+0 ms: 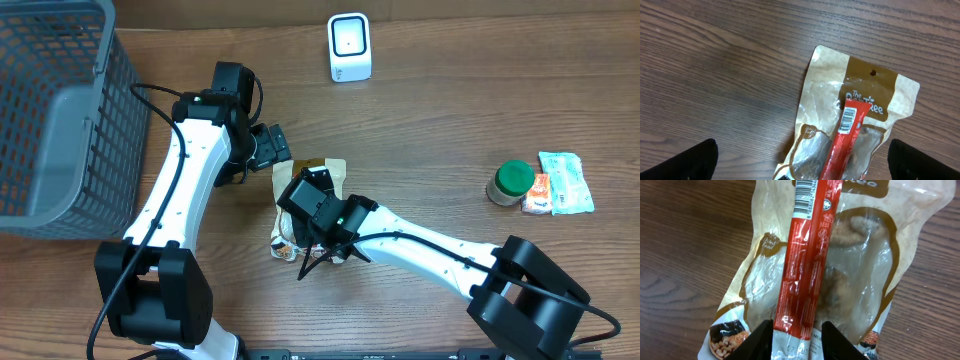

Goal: Scan the item barcode
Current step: 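Lower the right gripper onto the red stick snack and grip it, then lift the red stick snack right off the snack bag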

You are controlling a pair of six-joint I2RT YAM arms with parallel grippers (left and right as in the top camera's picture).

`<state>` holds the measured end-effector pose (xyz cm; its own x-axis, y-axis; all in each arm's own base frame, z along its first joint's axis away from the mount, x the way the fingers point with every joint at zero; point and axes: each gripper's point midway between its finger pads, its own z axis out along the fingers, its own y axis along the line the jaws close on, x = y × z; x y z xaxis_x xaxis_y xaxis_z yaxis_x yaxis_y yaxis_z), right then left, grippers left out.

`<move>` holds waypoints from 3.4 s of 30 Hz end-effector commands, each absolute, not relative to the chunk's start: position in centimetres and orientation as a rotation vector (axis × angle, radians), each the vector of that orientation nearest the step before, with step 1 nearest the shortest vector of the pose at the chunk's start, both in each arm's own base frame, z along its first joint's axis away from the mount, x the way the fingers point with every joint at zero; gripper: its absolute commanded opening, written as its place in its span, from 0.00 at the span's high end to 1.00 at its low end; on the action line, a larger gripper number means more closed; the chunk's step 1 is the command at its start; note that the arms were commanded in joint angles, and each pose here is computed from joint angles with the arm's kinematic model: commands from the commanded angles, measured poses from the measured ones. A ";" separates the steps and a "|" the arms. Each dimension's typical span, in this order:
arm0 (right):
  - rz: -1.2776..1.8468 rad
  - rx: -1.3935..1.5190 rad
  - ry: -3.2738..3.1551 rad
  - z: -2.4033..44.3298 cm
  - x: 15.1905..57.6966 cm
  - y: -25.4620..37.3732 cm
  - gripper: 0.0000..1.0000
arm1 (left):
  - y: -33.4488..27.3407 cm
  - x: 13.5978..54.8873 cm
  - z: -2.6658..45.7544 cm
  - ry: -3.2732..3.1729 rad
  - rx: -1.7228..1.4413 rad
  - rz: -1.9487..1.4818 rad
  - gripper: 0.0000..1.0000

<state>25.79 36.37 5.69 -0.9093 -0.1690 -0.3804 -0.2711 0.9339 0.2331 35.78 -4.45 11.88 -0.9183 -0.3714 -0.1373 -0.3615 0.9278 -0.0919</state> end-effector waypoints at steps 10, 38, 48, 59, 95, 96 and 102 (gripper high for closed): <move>0.348 -0.324 2.743 3.8 25.5 36.9 0.67 | -4.6 36.3 13.3 2.892 -0.558 -0.121 0.00; 0.354 -0.280 2.836 2.2 23.6 36.0 0.80 | -4.6 36.3 13.3 2.892 -0.558 -0.121 0.00; 0.364 -0.289 2.863 1.9 23.2 36.1 0.69 | -4.6 36.3 13.3 2.892 -0.558 -0.121 0.00; 0.349 -0.282 2.897 0.7 23.3 35.7 0.96 | -4.6 36.3 13.3 2.892 -0.558 -0.121 0.00; 0.157 -1.252 2.394 17.8 21.4 25.4 0.96 | -4.6 36.3 13.3 2.892 -0.558 -0.121 0.00; 0.189 -1.294 2.367 18.6 20.7 25.1 0.96 | -4.6 36.3 13.3 2.892 -0.558 -0.121 0.00; 0.339 -1.273 2.271 22.4 19.5 24.1 0.96 | -4.6 36.3 13.3 2.892 -0.558 -0.121 0.00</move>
